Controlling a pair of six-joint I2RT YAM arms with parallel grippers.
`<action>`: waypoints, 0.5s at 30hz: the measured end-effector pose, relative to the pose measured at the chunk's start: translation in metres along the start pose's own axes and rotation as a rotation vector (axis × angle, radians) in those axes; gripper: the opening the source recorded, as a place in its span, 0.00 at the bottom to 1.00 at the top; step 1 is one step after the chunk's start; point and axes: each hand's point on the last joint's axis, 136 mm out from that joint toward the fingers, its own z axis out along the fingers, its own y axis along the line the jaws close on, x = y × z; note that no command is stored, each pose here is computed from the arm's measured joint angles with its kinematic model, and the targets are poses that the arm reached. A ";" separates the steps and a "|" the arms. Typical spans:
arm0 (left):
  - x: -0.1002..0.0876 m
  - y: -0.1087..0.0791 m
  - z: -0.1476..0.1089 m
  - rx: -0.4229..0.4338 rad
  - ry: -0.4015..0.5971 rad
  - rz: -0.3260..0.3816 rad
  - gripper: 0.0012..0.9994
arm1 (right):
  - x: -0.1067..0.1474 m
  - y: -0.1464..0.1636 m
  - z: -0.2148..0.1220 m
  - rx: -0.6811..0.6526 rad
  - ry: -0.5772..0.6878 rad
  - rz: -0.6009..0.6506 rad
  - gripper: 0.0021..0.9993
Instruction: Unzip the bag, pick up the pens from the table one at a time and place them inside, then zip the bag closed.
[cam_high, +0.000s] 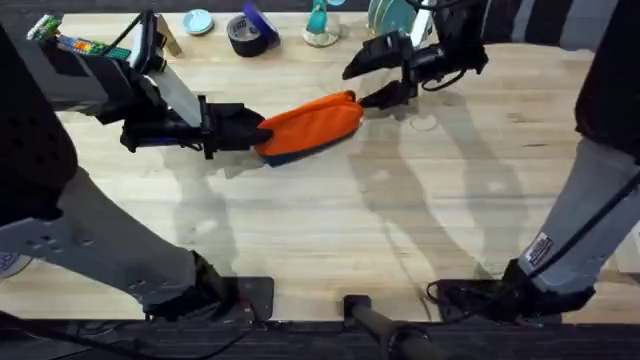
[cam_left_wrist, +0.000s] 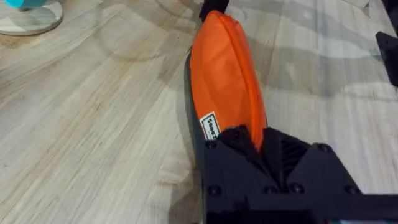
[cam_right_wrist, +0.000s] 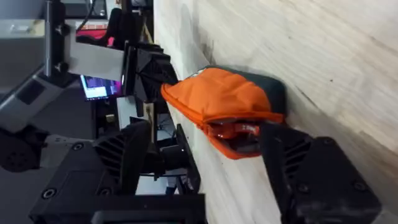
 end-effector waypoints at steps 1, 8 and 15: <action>0.000 0.000 0.000 0.000 0.000 0.000 0.04 | 0.000 0.001 0.000 -0.005 0.000 0.000 1.00; 0.000 0.000 0.000 0.000 0.000 0.000 0.04 | 0.000 0.011 0.000 -0.063 0.002 0.000 1.00; 0.000 0.000 0.000 0.000 0.000 0.000 0.04 | 0.001 0.027 -0.002 -0.157 0.007 -0.001 1.00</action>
